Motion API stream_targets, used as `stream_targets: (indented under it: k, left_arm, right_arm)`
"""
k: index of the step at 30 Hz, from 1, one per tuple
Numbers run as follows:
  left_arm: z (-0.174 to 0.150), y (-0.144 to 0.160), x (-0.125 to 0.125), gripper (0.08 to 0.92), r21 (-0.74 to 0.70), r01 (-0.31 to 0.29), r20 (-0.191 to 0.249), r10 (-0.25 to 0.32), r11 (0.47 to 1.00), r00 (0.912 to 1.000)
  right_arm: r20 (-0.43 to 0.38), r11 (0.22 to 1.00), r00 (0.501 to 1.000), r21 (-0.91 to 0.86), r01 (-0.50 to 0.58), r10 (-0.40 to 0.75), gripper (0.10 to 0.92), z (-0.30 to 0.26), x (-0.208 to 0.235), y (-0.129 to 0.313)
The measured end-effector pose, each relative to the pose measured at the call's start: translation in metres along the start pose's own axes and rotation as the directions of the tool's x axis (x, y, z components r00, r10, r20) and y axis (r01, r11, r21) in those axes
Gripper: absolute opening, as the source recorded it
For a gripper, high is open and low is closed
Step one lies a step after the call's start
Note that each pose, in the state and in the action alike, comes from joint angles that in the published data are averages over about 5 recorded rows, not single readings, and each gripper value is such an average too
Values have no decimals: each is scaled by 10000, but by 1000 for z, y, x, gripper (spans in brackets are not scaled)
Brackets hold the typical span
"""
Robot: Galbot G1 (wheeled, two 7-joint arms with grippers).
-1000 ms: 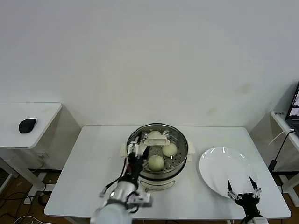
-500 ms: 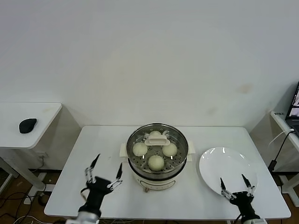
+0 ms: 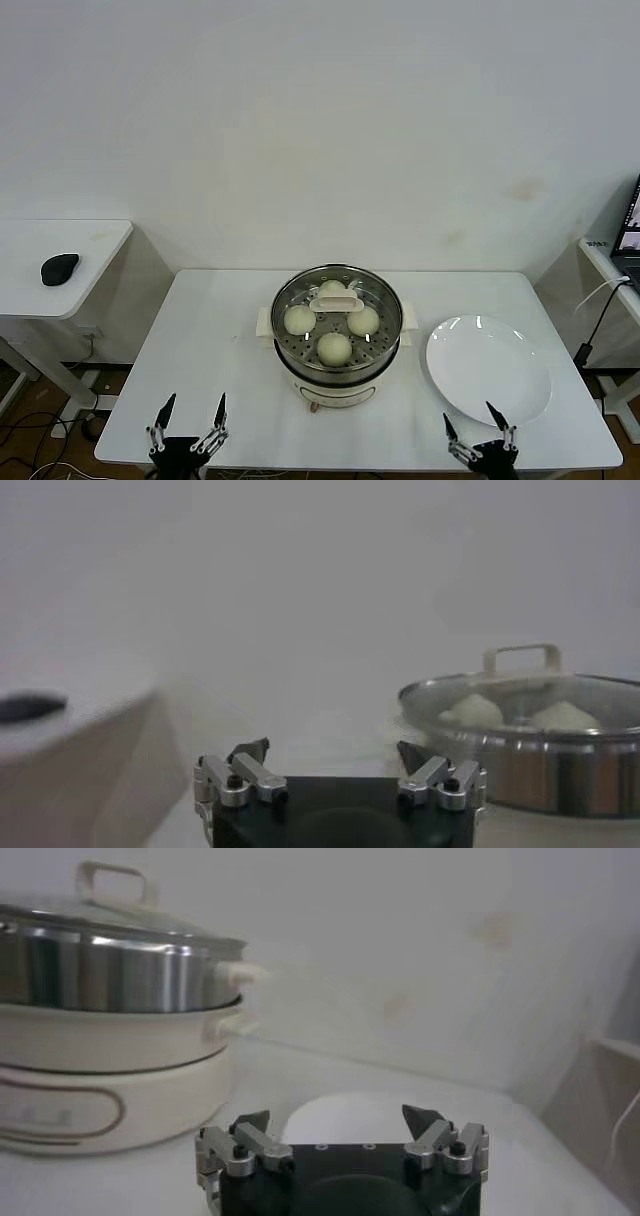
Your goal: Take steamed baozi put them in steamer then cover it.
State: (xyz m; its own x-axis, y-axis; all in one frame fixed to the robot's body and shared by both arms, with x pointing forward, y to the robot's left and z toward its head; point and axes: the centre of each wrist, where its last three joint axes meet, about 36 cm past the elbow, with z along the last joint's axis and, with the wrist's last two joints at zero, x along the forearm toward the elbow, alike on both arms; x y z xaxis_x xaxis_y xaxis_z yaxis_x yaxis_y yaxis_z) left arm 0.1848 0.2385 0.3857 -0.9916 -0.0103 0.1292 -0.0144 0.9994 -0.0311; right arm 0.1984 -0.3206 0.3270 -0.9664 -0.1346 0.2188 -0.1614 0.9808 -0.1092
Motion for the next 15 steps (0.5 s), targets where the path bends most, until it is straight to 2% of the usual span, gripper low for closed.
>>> stream_targets:
  k: [15]
  left_arm:
    - [16, 10, 11, 823, 415, 199, -521, -177, 9989, 9985]
  right_arm:
    - [-264, 9989, 9988, -238, 401, -407, 823, -7, 10, 21]
